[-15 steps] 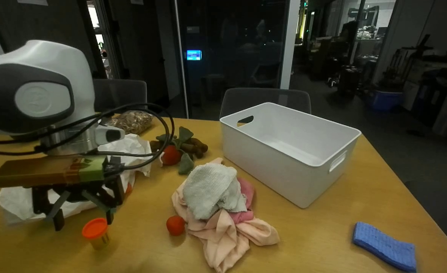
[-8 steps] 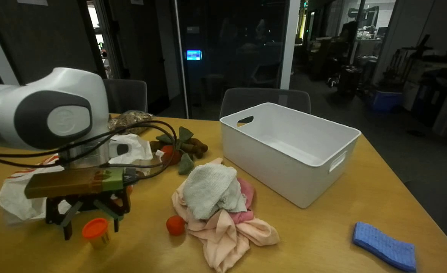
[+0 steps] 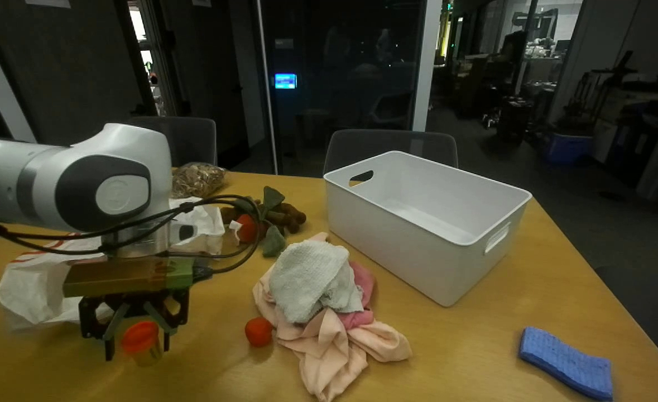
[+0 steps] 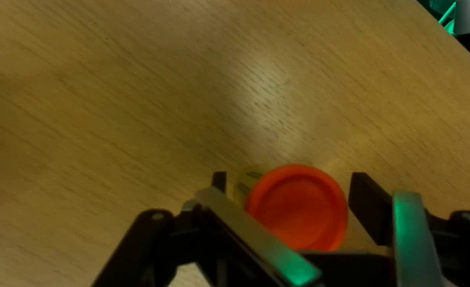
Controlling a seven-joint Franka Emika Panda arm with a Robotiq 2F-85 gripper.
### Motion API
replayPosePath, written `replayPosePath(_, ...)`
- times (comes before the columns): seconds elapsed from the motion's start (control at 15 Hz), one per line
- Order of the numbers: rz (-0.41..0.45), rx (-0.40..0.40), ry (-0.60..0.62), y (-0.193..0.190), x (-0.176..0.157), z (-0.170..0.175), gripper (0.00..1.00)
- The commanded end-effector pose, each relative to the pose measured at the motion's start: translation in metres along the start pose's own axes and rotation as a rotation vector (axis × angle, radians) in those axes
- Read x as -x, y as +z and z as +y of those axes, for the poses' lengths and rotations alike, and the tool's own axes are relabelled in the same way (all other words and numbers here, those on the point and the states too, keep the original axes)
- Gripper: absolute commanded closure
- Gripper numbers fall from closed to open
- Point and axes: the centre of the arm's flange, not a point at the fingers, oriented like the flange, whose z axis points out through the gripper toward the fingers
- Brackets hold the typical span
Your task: Put the orange bottle and two of the plush toys into the carrier bag
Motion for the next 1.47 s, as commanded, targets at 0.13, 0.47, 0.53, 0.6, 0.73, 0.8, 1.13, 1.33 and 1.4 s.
replayPosePath(0.13,0.008,0.015,-0.025,-0.008,-0.011,0.003,0.64)
replayPosePath(0.47,0.001,0.099,-0.021,-0.034,-0.011,-0.001,0.77)
replayPosePath(0.53,0.004,0.129,-0.028,-0.043,-0.013,-0.003,0.77)
replayPosePath(0.6,0.011,0.191,-0.036,-0.06,-0.017,-0.011,0.77)
replayPosePath(0.73,0.028,0.288,-0.053,-0.089,-0.027,-0.023,0.77)
replayPosePath(0.8,0.036,0.33,-0.06,-0.101,-0.032,-0.029,0.77)
replayPosePath(1.13,0.077,0.457,-0.161,-0.138,-0.067,-0.075,0.77)
replayPosePath(1.33,0.068,0.425,-0.222,-0.13,-0.088,-0.089,0.77)
replayPosePath(1.4,0.061,0.399,-0.249,-0.126,-0.095,-0.094,0.77)
